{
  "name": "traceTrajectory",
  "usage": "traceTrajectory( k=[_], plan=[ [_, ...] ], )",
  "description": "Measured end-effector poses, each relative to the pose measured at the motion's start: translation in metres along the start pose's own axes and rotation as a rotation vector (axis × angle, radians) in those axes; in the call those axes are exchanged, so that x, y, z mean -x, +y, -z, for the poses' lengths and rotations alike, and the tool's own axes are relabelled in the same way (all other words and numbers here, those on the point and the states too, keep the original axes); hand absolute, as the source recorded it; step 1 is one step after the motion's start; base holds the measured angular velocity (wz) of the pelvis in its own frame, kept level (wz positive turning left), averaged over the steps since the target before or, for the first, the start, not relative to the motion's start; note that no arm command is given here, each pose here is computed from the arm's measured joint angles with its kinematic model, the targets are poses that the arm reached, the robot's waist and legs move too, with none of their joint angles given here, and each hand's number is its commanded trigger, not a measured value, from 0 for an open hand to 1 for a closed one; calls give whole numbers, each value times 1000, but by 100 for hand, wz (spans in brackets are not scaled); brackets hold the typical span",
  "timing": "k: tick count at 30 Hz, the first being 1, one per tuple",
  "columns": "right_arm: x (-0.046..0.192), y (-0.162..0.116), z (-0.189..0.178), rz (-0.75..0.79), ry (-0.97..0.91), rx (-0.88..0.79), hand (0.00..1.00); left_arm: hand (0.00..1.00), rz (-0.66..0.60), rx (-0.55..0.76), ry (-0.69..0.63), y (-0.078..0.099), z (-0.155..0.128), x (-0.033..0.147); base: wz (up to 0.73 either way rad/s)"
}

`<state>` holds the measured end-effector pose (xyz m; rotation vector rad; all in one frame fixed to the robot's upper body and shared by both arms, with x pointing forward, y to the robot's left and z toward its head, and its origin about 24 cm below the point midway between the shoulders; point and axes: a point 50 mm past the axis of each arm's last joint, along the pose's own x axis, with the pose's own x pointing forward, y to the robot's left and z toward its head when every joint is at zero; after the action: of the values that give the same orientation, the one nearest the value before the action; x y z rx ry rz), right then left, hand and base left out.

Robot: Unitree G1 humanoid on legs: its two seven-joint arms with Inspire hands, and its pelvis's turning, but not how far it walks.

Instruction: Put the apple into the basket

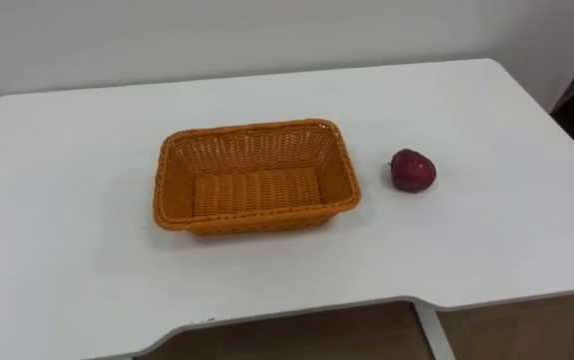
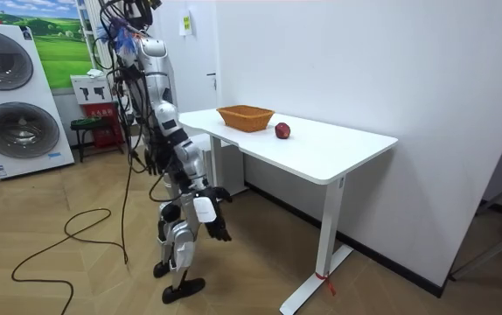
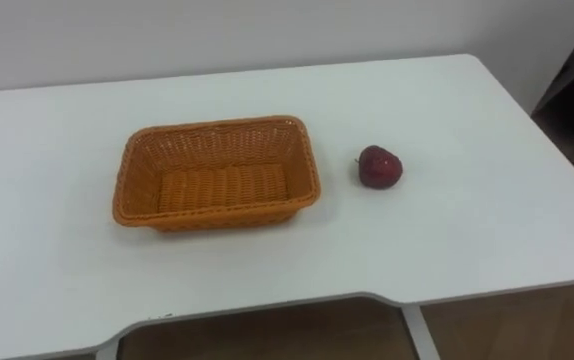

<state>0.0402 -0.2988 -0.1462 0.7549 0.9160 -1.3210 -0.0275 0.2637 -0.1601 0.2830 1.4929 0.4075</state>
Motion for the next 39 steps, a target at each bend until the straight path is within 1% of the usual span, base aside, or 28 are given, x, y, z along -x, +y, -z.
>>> traceTrajectory(
  k=[2, 8, 12, 13, 15, 17, 18, 20, 22, 26, 27, 29, 32, 35, 39],
  plan=[
    [1, 6, -15, 19, -25, -150, 0, 0, -26, 9, -17, 4, -1, 0, -2],
    [7, 15, -43, 78, -79, -383, 0, 0, -62, 20, -42, 9, -1, 1, 0],
    [18, 26, -69, 88, -159, -460, 0, 0, -67, 18, -43, 12, 3, 2, 0],
    [24, 31, -81, 79, -197, -497, 0, 0, -67, 18, -42, 12, 3, 2, 7],
    [34, 40, -101, 74, -277, -503, 0, 0, -63, 14, -46, 11, 3, 2, 9],
    [51, 56, -122, 44, -390, -499, 0, 0, -58, 10, -60, 10, -2, 1, 5],
    [56, 60, -126, 38, -420, -493, 0, 0, -56, 8, -65, 10, -3, 1, 0],
    [72, 71, -139, 24, -536, -444, 0, 0, -55, -1, -74, 10, -5, 1, 0],
    [81, 79, -146, 30, -599, -411, 0, 0, -52, -5, -71, 9, -4, 1, 0],
    [115, 99, -161, -8, -775, -382, 0, 0, -44, -36, -76, 7, -5, 2, 0],
    [119, 102, -163, -17, -801, -372, 0, 0, -43, -39, -79, 6, -6, 2, 0],
    [133, 110, -170, -49, -916, -304, 0, 0, -42, -42, -95, 6, -11, 1, 0],
    [145, 121, -175, -89, -1031, -214, 0, 0, -33, -63, -104, 3, -14, 1, 0],
    [154, 136, -173, -159, -1092, -143, 0, 0, -11, -83, -111, 1, -16, 1, 0],
    [157, 150, -162, -268, -1111, -23, 0, 0, 9, -114, -118, -1, -17, 1, 0]
  ],
)
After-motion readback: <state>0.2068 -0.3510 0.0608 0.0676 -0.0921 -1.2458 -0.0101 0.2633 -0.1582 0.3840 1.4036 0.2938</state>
